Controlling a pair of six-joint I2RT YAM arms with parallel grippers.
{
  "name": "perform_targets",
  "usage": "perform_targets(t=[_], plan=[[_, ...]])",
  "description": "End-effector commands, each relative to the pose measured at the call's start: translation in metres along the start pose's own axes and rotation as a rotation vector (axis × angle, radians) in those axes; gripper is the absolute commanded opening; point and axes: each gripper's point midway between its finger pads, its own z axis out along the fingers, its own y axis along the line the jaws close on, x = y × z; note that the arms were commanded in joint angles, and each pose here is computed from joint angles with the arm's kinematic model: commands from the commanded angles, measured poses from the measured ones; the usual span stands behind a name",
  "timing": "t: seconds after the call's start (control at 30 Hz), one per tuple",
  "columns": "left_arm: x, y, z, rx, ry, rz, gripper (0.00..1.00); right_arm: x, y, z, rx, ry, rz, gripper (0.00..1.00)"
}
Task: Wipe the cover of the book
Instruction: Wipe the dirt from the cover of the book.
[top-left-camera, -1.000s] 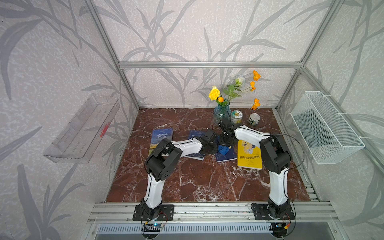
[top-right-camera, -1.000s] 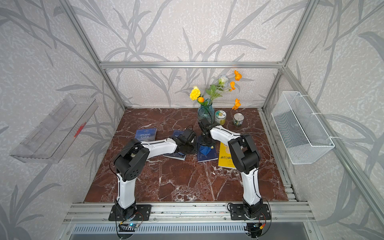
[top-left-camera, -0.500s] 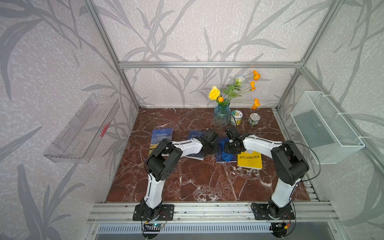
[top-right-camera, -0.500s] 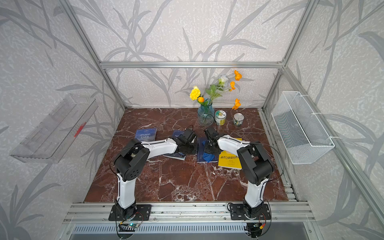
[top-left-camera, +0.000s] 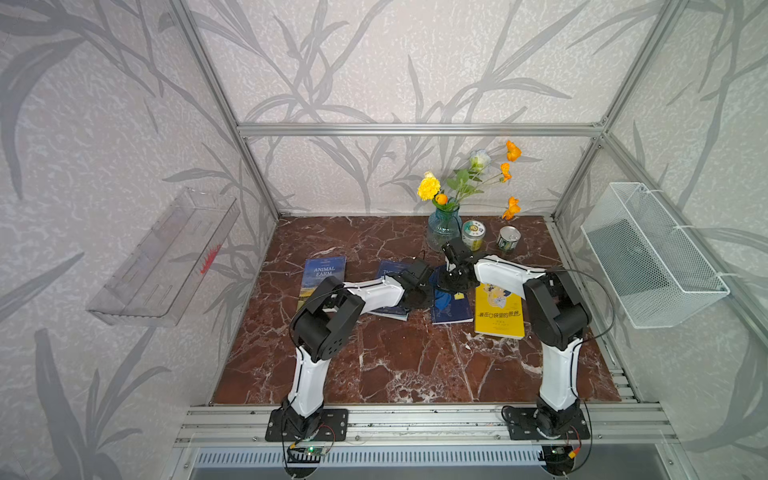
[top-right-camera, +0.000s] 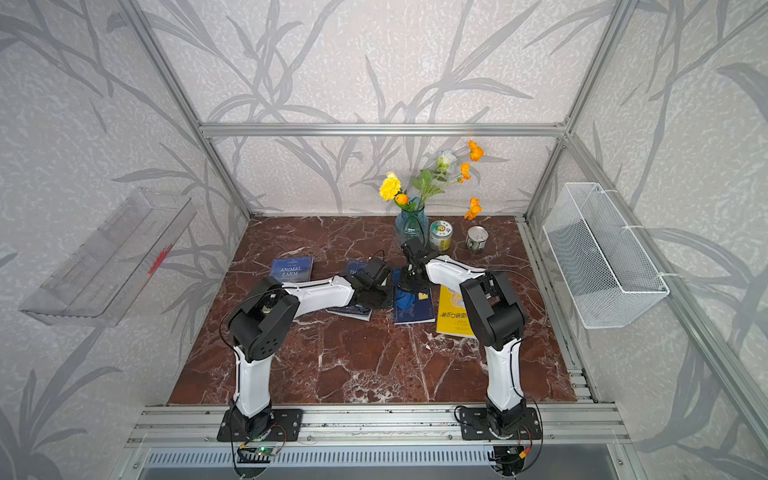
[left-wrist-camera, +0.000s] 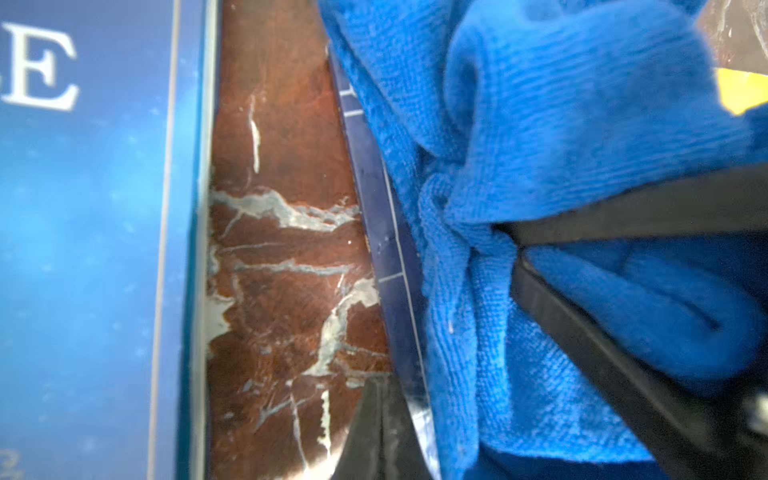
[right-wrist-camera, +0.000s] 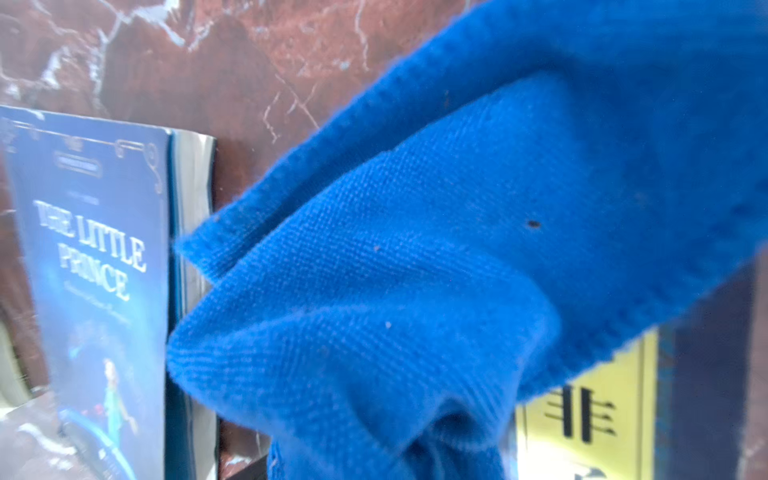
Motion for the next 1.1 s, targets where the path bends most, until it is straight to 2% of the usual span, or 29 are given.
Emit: perform_targets(t=[0.0,0.2,0.3,0.4,0.5,0.6,0.7,0.8,1.07], plan=[[0.046,0.026,0.012,-0.087,0.137,0.014,0.02,0.04,-0.044,0.02,0.108,0.14,-0.006,0.06],[0.019,0.011,-0.024,-0.067,0.043,0.03,0.05,0.027,-0.014,-0.002,-0.02,0.108,-0.066,0.06],[-0.004,-0.002,-0.058,-0.066,-0.026,0.029,0.09,0.018,-0.001,-0.025,-0.07,0.069,-0.091,0.06],[-0.031,-0.001,-0.096,-0.109,-0.106,0.013,0.18,0.01,0.015,-0.055,-0.126,0.011,-0.134,0.06],[-0.055,0.025,-0.127,-0.197,-0.186,-0.029,0.38,0.007,0.024,-0.08,-0.149,-0.018,-0.178,0.07],[-0.069,0.062,-0.139,-0.253,-0.213,-0.096,0.46,0.01,0.025,-0.098,-0.146,-0.027,-0.216,0.07],[-0.072,0.107,-0.141,-0.32,-0.209,-0.18,0.48,0.019,0.024,-0.103,-0.139,-0.011,-0.246,0.08],[-0.063,0.148,-0.136,-0.372,-0.158,-0.261,0.48,0.025,0.027,-0.119,-0.147,-0.03,-0.29,0.08],[-0.024,0.201,-0.115,-0.445,-0.095,-0.34,0.48,0.03,0.048,-0.133,-0.189,-0.04,-0.36,0.08]])
